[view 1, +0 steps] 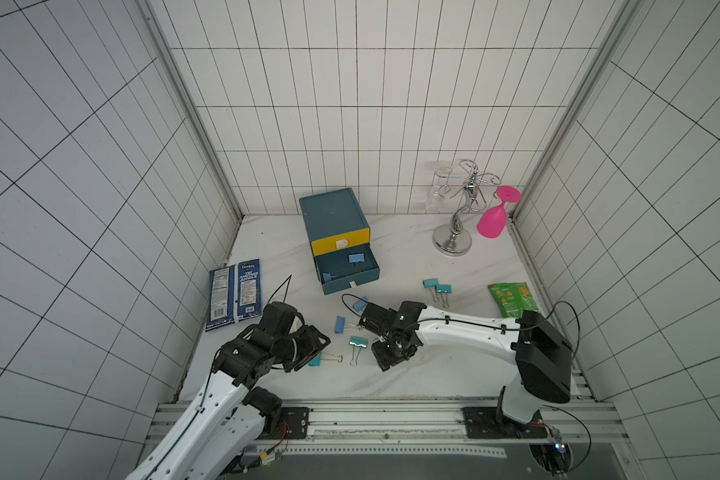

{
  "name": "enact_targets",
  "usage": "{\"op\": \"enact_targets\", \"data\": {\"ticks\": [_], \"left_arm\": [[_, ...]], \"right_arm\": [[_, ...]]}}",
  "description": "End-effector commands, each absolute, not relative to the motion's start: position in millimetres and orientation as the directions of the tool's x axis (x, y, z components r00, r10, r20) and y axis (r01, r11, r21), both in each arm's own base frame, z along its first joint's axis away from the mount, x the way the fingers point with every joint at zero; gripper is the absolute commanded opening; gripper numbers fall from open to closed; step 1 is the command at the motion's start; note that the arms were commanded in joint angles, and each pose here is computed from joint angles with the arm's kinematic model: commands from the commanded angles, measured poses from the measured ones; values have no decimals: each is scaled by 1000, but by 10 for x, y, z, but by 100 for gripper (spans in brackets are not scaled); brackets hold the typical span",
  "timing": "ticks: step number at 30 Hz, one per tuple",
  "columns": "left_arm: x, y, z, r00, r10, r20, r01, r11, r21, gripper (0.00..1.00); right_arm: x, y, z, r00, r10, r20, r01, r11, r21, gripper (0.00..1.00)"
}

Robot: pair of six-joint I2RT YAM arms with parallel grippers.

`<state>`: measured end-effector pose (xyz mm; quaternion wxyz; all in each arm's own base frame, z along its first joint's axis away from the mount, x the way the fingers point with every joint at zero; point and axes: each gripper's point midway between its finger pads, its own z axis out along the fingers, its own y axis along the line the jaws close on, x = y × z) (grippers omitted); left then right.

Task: Put the binder clips in the drawer according to color
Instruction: Pick up the binder clip at the center of the board.

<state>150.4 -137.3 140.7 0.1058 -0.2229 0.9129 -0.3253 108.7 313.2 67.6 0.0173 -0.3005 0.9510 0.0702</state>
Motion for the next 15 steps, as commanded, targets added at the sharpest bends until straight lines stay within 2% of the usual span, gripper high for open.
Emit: {"op": "enact_targets", "data": {"ticks": [1,15], "left_arm": [[1600,-1396,1553,-873,-477,-99,-297,683,-668,57],[2007,-1558,1972,-859,-479,-180,-219,662,-717,57]], "right_arm": [[1184,3170,875,-834,-537,-122,-551,818,167,49],[1701,3231,1554,-894,-370,-252,-439,832,339,49]]}}
